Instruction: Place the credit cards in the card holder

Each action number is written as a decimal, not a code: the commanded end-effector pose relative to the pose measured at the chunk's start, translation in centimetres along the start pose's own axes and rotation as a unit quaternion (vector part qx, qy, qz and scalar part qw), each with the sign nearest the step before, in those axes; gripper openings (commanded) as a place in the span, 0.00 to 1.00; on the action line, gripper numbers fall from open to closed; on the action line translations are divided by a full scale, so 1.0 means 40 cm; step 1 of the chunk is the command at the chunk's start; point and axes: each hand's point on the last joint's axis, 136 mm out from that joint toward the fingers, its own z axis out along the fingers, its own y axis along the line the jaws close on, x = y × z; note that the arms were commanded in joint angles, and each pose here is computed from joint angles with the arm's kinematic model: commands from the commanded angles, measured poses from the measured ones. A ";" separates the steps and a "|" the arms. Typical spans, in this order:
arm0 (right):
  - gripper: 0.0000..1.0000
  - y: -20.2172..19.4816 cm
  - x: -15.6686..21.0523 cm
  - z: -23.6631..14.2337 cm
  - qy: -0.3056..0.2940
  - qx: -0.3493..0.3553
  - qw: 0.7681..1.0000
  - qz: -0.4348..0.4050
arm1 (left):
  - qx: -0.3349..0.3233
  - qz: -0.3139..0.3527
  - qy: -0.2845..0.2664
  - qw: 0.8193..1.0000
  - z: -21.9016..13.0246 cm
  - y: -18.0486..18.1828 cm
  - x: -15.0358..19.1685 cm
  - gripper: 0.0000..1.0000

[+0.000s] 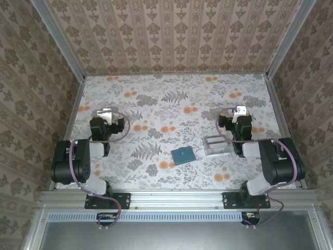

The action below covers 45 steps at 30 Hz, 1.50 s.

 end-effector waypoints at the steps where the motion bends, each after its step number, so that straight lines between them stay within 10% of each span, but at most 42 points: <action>1: 1.00 0.006 -0.007 0.002 -0.001 -0.008 1.000 0.002 | -0.003 -0.006 -0.006 1.000 0.000 0.000 -0.015 1.00; 27: 1.00 -0.071 -0.130 -0.072 0.030 0.076 0.992 0.101 | 0.013 0.034 -0.017 0.999 -0.092 -0.065 -0.131 1.00; 33: 0.96 -0.105 -0.032 -0.162 0.204 0.179 0.909 0.318 | -0.048 -0.153 -0.006 0.987 -0.184 -0.039 -0.242 1.00; 37: 0.95 -0.086 0.084 -0.283 0.303 0.234 0.820 0.427 | -0.128 -0.367 0.057 0.920 -0.271 0.037 -0.175 1.00; 41: 0.99 -0.057 0.111 -0.378 0.320 0.232 0.777 0.490 | 0.011 -0.370 -0.024 0.929 -0.308 -0.051 -0.247 1.00; 45: 0.95 -0.032 0.164 -0.472 0.356 0.239 0.730 0.533 | 0.076 -0.293 0.056 0.951 -0.315 -0.157 -0.262 1.00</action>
